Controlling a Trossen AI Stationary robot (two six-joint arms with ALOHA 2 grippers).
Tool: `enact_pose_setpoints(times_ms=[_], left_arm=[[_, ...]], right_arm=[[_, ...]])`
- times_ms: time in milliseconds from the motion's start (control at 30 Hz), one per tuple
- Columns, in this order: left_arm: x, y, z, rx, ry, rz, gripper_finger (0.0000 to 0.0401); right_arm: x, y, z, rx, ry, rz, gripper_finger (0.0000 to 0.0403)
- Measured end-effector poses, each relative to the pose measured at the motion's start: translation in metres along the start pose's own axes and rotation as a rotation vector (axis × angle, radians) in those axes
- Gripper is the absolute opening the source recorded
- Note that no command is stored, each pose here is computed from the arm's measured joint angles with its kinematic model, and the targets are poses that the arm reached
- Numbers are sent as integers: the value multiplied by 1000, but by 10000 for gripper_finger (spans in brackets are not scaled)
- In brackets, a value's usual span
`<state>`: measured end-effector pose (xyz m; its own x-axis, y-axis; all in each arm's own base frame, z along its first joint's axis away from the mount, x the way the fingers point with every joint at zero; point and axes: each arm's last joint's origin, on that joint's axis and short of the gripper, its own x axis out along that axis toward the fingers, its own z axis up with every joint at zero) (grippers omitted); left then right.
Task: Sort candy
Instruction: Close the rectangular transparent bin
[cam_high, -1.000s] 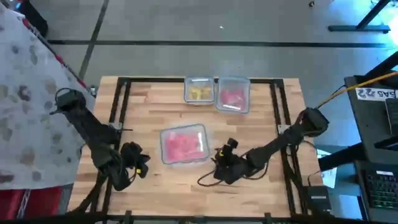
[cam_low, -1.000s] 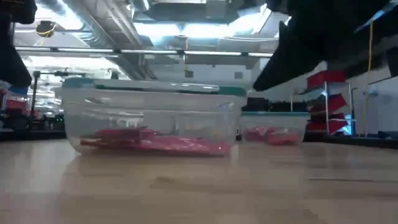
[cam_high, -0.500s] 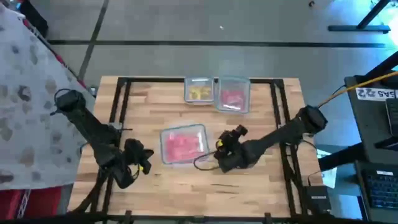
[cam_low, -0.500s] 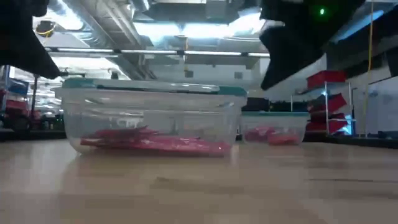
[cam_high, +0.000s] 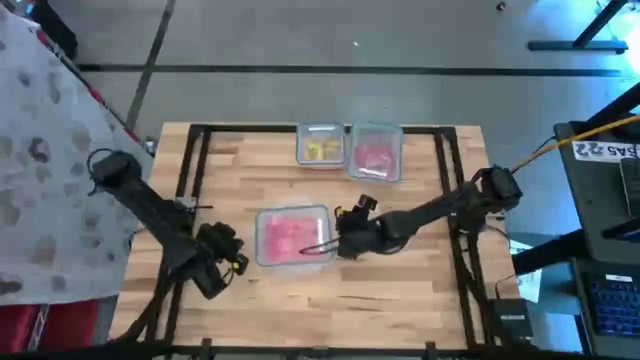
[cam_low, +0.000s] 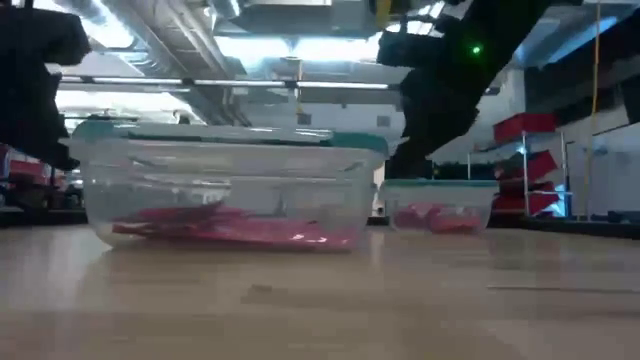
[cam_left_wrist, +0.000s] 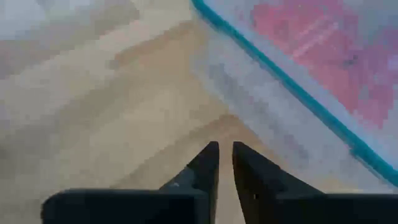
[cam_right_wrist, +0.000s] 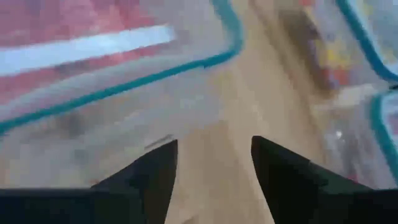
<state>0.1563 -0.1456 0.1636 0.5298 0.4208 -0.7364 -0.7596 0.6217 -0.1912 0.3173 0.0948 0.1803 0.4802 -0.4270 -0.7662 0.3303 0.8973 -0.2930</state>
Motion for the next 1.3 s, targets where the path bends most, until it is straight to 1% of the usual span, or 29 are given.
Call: enact_pose_setpoints(times_ms=[167,400,500,633,767,933,1000,1133,1300], left_arm=[[3,-8,-4,16,11,-46,30],[-1,-10,-1,48,6,-40,30],[-3,-10,0,62,2,-24,30],[-3,-10,1,63,0,-20,30],[-3,-10,1,72,-7,-20,30],[-3,-10,2,89,-51,-24,30],[-3,-11,3,80,-88,-36,30],[-3,-11,3,75,-99,-40,30],[-3,-11,3,76,-88,-40,30]], right_arm=[[-9,13,-6,-10,-9,40,193],[-18,23,-9,-4,-42,69,193],[-20,20,-9,26,-32,11,193],[-11,-1,-8,70,28,-115,193],[0,-16,1,33,37,-145,193],[7,-20,12,-24,-2,-95,193],[7,-18,15,-20,-20,-54,193],[5,-13,13,-19,-6,-7,193],[0,-6,11,-31,-34,-8,193]])
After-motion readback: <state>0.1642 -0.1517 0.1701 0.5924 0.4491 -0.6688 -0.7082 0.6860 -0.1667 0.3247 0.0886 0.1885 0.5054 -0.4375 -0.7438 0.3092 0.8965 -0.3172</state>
